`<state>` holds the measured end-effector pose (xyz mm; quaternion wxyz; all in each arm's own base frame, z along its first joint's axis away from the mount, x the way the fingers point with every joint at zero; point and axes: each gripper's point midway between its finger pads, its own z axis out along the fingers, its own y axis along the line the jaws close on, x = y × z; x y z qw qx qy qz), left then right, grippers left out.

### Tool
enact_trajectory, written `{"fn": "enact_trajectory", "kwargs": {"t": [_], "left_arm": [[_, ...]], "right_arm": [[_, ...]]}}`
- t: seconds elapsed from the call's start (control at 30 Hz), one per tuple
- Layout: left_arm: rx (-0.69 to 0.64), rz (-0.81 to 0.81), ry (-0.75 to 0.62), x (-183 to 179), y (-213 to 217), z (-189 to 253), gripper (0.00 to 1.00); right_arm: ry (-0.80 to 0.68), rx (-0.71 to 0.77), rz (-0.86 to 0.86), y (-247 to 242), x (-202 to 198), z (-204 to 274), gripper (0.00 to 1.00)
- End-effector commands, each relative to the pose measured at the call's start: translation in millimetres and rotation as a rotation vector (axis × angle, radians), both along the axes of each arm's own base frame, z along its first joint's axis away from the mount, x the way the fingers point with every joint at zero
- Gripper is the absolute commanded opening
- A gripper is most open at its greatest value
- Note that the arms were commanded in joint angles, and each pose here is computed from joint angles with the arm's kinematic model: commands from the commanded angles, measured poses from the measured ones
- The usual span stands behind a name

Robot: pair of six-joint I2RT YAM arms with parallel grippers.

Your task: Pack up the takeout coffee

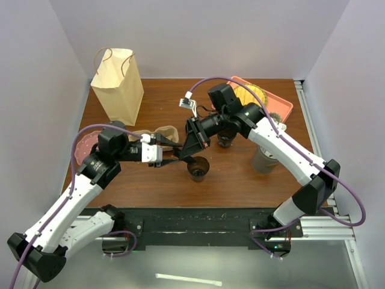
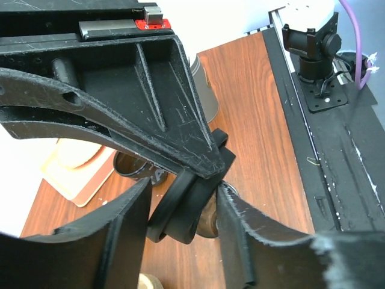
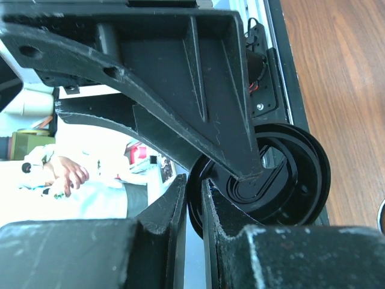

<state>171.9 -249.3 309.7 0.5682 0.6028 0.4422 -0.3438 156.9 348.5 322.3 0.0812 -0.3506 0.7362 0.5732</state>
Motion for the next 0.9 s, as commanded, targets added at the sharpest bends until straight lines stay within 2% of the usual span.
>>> {"fn": "enact_trajectory", "kwargs": {"t": [0.0,0.2,0.37,0.43,0.47,0.5,0.57,0.6,0.73,0.87], "left_arm": [[-0.027,-0.003,0.031,0,-4,5,0.42],[-0.073,0.050,0.172,0,-4,15,0.31],[-0.133,0.092,0.279,-1,-5,22,0.19],[-0.166,0.131,0.363,1,-4,22,0.19],[-0.202,0.144,0.367,4,-4,29,0.20],[-0.219,0.170,0.445,5,-5,27,0.21],[-0.265,0.215,0.491,13,-5,32,0.23],[-0.284,0.240,0.570,16,-5,30,0.23],[-0.376,0.381,0.731,39,-3,29,0.23],[-0.416,0.406,0.891,44,-7,27,0.22]], "right_arm": [[-0.053,0.100,0.035,1,-7,31,0.11],[-0.077,0.095,-0.032,5,4,38,0.26],[-0.134,0.083,-0.169,5,29,53,0.36],[-0.157,0.081,-0.246,2,42,63,0.49],[-0.183,0.057,-0.342,-3,61,64,0.52],[-0.201,0.055,-0.397,-7,70,70,0.57],[-0.223,0.035,-0.520,-17,87,79,0.67],[-0.266,-0.022,-0.661,-30,106,79,0.70],[-0.312,-0.082,-0.848,-58,120,75,0.73],[-0.301,-0.108,-0.838,-68,107,56,0.75]]}}
